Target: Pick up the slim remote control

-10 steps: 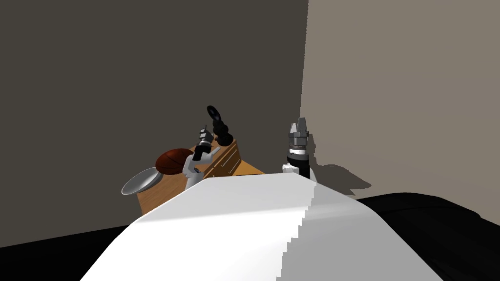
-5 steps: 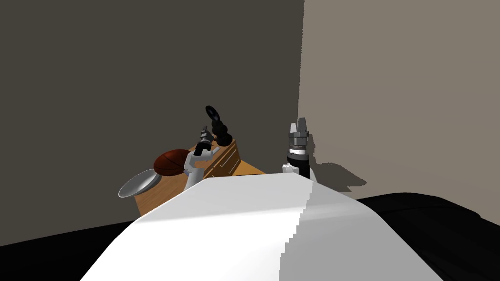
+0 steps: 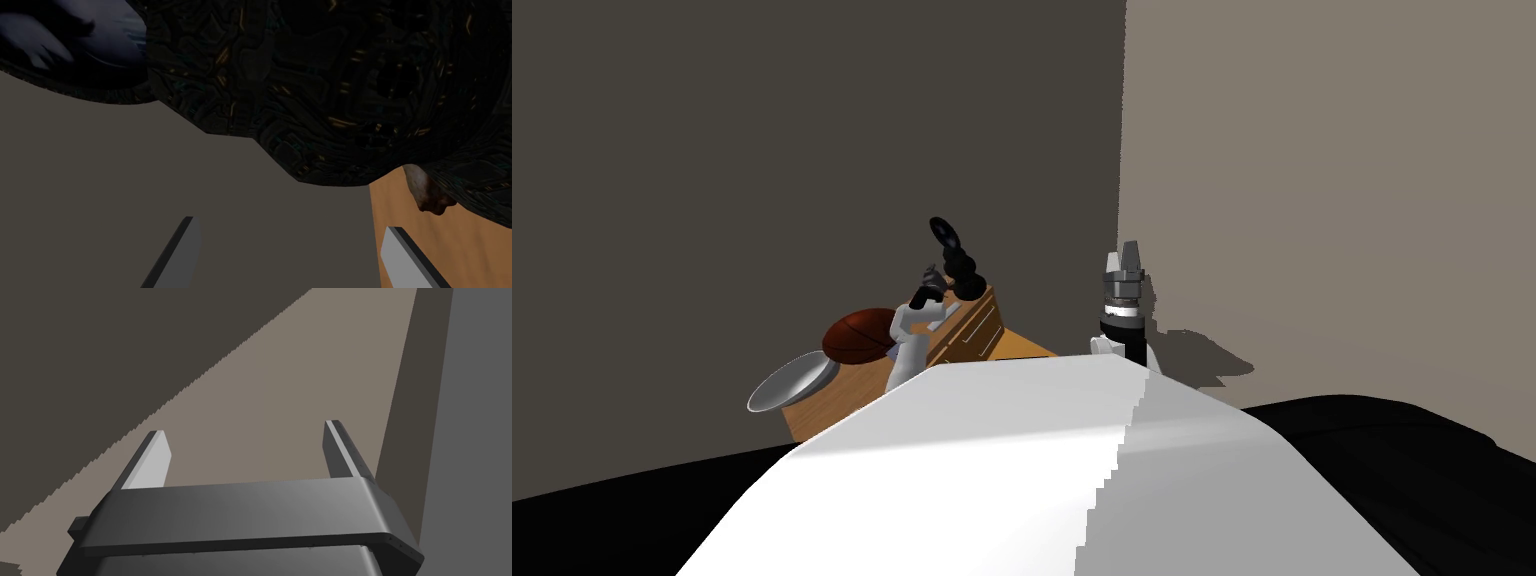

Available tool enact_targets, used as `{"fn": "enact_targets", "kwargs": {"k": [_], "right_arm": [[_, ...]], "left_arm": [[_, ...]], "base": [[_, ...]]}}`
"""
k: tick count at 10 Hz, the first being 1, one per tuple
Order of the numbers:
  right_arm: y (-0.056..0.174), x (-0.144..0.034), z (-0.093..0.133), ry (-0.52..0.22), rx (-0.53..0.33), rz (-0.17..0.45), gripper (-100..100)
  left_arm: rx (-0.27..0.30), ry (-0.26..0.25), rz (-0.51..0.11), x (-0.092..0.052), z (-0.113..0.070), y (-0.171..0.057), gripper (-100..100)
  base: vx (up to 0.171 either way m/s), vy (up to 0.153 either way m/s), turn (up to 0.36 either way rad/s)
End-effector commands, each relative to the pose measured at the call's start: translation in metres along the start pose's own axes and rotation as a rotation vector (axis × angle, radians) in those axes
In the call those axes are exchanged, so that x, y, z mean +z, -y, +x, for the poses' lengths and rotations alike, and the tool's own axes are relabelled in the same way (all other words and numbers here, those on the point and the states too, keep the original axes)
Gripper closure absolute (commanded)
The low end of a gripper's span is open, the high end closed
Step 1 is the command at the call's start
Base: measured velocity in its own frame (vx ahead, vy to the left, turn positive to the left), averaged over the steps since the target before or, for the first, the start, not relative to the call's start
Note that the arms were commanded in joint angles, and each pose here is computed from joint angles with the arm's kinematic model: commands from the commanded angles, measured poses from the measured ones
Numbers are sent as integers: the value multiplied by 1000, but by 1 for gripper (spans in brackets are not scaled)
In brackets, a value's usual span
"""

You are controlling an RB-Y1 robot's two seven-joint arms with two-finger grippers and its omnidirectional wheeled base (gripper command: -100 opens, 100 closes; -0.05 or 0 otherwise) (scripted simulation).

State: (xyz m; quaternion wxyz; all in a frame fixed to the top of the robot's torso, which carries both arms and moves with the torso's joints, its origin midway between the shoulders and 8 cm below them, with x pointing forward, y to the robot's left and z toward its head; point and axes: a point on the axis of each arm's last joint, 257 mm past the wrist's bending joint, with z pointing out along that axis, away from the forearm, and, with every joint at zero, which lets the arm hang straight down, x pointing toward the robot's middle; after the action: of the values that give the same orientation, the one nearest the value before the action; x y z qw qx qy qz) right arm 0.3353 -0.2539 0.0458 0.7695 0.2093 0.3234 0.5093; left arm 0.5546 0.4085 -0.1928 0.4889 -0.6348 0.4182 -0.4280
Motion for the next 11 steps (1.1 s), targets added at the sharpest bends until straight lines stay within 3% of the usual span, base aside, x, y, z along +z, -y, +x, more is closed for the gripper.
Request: {"fn": "enact_targets", "kwargs": {"k": [1,2,4,5,6,7,8,10,11], "right_arm": [[0,0,0,0,0,0,0],[0,0,0,0,0,0,0],[0,0,0,0,0,0,0],[0,0,0,0,0,0,0],[0,0,0,0,0,0,0],[0,0,0,0,0,0,0],[0,0,0,0,0,0,0],[0,0,0,0,0,0,0],[0,0,0,0,0,0,0]], "left_arm": [[-4,17,-37,2,-6,-11,-100],[-33,44,-69,13,-14,-14,-100],[-33,61,-107,12,-20,-27,-100],[-64,91,-145,22,-29,-32,-100],[-64,106,-177,21,-34,-43,-100],[-96,127,-193,29,-39,-39,-100],[-96,149,-242,27,-46,-57,-100],[-130,180,-280,33,-54,-61,-100],[-131,197,-317,30,-59,-74,-100]], "base": [[-2,6,9],[-5,9,-58],[-4,12,-20],[-4,15,-52],[-3,17,-42],[-1,21,-66],[-2,25,-29],[-4,15,-19],[-2,24,-43]]}}
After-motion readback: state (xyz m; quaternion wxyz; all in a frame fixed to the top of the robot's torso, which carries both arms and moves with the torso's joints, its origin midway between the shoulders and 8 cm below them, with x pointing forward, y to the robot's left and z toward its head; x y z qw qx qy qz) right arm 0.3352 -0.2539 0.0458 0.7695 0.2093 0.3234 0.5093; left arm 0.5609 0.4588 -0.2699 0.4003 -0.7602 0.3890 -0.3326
